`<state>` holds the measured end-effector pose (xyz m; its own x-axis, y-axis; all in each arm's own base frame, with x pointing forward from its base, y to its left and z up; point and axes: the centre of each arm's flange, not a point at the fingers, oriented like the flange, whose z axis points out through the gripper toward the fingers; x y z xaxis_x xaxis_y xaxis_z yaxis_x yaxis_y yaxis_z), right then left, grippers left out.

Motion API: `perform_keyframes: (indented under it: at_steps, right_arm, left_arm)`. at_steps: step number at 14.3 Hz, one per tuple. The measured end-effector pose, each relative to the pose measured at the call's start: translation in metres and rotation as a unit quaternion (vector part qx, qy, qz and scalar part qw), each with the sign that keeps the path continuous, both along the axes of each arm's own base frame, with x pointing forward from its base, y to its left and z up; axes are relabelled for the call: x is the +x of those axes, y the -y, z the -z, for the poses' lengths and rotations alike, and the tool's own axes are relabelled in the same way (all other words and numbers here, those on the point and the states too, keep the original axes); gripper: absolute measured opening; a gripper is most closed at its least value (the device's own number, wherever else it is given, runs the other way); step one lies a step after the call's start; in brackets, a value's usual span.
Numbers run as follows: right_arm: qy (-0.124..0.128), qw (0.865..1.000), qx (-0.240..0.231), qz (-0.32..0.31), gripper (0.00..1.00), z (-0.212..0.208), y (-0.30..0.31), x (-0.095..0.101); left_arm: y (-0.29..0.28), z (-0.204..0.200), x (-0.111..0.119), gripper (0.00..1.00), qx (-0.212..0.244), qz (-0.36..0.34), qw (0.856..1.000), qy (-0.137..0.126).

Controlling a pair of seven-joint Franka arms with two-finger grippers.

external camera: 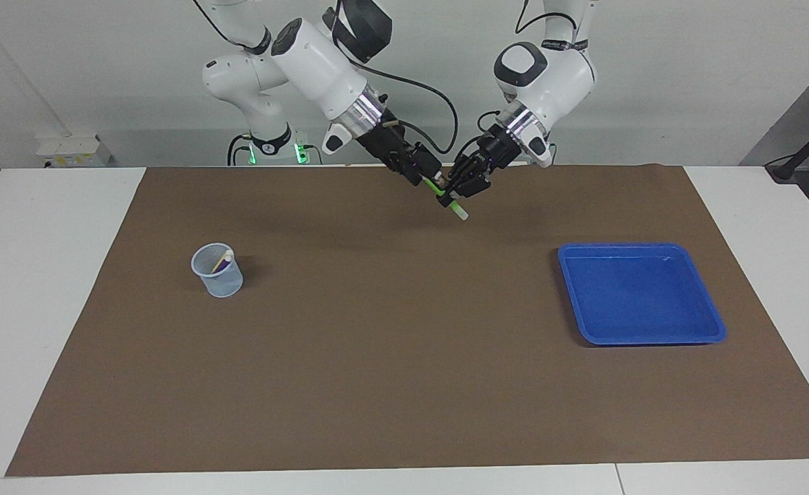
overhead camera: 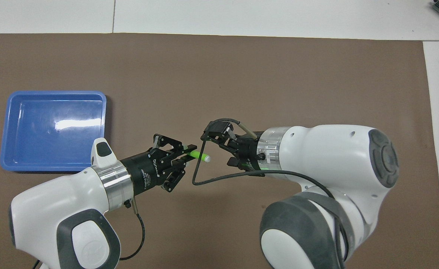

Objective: Right arm passes pens to left for tray arrangement
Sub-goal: 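Carry the green pen to the blue tray while the right gripper withdraws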

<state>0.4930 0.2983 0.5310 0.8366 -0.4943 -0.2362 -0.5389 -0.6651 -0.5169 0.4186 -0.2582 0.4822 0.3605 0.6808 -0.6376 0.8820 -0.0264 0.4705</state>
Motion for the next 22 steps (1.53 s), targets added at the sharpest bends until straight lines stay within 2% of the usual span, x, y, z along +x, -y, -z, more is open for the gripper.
perform_keyframes:
  at_steps: [3,5,8,10,13,15,18,19,21,22]
  right_arm:
    - [-0.004,0.994,-0.058,-0.093,1.0,0.012,0.056,0.011]
    - [0.004,0.977,-0.128,-0.172,1.0,0.018,0.086,0.01]
    - [0.024,0.933,-0.22,-0.285,1.0,0.02,0.105,0.003]
    - [0.044,0.897,-0.258,-0.356,1.0,0.024,0.131,0.01]
    - [0.066,0.847,-0.277,-0.449,1.0,0.046,0.193,0.024]
    - [0.067,0.829,-0.279,-0.48,1.0,0.068,0.224,0.026]
    - [0.05,0.827,-0.274,-0.489,0.99,0.096,0.241,0.023]
    - [0.042,0.83,-0.272,-0.486,0.92,0.104,0.245,0.022]
    - [0.024,0.844,-0.27,-0.463,0.9,0.119,0.262,0.021]
    - [0.016,0.851,-0.27,-0.449,0.83,0.124,0.269,0.02]
  left_arm:
    - [-0.027,0.001,0.012,0.18,0.084,0.118,0.99,-0.002]
    - [-0.066,-0.007,0.025,0.18,0.118,0.192,0.974,0.0]
    - [-0.108,-0.006,0.029,0.18,0.162,0.282,0.945,0.015]
    - [-0.123,-0.004,0.026,0.18,0.191,0.343,0.92,0.023]
    - [-0.148,-0.005,0.026,0.18,0.226,0.41,0.882,0.042]
    - [-0.164,-0.002,0.026,0.18,0.26,0.451,0.852,0.055]
    - [-0.187,-0.002,0.03,0.18,0.31,0.51,0.798,0.079]
    - [-0.2,-0.003,0.032,0.18,0.321,0.526,0.783,0.088]
    - [-0.225,-0.003,0.035,0.18,0.337,0.549,0.758,0.098]
    - [-0.235,-0.002,0.036,0.18,0.345,0.562,0.745,0.1]
